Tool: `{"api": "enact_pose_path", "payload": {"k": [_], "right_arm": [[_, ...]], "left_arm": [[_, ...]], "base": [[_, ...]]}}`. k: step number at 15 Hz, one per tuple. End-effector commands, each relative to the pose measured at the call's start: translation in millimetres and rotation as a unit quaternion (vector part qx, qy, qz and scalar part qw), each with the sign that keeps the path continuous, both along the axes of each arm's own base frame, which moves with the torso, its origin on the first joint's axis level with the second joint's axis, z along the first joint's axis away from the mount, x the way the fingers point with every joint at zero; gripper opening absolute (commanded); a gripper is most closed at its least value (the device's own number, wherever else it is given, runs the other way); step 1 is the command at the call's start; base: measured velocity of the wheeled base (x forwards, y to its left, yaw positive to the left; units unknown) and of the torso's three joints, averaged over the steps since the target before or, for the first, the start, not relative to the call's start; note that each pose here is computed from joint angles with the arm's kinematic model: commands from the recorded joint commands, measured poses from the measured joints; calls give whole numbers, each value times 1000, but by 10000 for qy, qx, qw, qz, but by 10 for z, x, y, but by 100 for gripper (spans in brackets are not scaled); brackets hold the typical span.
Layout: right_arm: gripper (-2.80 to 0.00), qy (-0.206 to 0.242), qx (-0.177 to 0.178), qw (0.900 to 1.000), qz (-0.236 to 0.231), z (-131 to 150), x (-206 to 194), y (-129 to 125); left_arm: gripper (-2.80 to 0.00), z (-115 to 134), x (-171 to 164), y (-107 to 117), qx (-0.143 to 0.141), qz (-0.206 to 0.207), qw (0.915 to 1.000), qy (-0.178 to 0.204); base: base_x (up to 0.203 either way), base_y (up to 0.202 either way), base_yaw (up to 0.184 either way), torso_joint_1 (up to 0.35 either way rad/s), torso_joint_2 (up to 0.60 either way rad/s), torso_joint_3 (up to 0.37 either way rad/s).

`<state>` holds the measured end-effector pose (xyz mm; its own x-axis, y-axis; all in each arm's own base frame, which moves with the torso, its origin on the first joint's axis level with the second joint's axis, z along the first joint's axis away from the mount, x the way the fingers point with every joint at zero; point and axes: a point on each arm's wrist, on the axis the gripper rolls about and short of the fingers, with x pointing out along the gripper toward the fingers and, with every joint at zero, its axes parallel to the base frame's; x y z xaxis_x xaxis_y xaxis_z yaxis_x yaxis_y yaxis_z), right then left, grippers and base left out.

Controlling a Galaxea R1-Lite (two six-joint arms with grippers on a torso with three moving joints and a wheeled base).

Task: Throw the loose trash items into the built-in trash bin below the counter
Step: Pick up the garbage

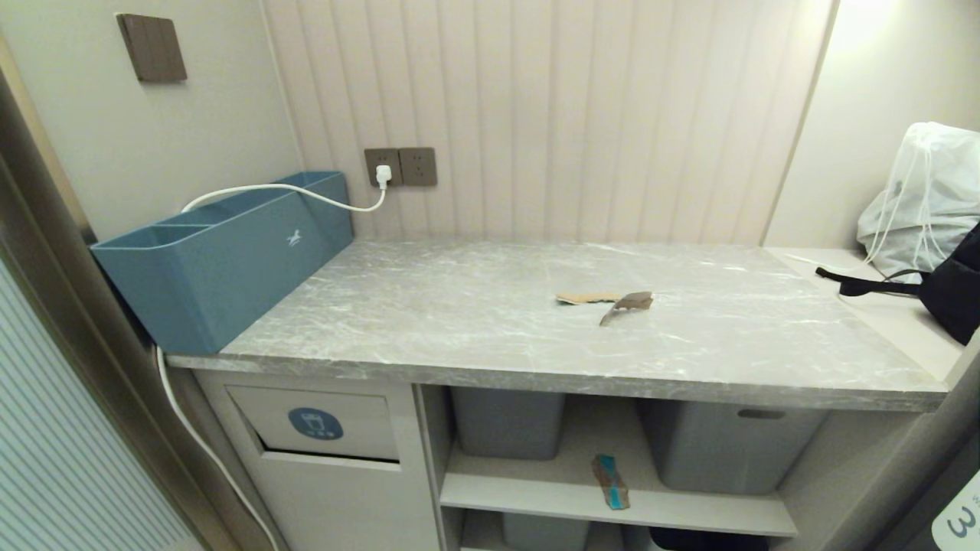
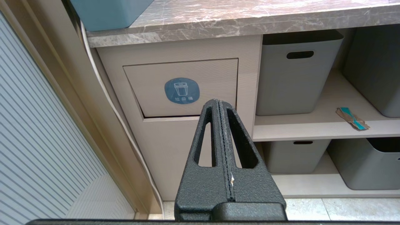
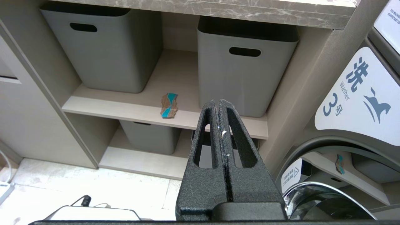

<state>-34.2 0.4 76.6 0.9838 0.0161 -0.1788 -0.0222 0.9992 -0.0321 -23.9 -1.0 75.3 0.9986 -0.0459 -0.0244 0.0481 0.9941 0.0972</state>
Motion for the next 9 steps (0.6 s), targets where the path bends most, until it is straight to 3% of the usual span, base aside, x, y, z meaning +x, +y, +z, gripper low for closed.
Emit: {"api": "enact_pose_path", "payload": {"k": [1,7,9], "right_arm": [[-280,14,1,10000,-4,-4,0,0],[-280,8,-24,10000,8,0,0,0],[-280,-9,-193,9998,50,4,-2,1]], "left_arm": [[-280,0,-2,0,6,0,10000,-15],[-280,0,-2,0,-9,8,10000,-15],[-280,0,-2,0,-2,7,10000,-15]], "base": [[0,0,0,0,0,0],[0,0,0,0,0,0],[0,0,0,0,0,0]]}}
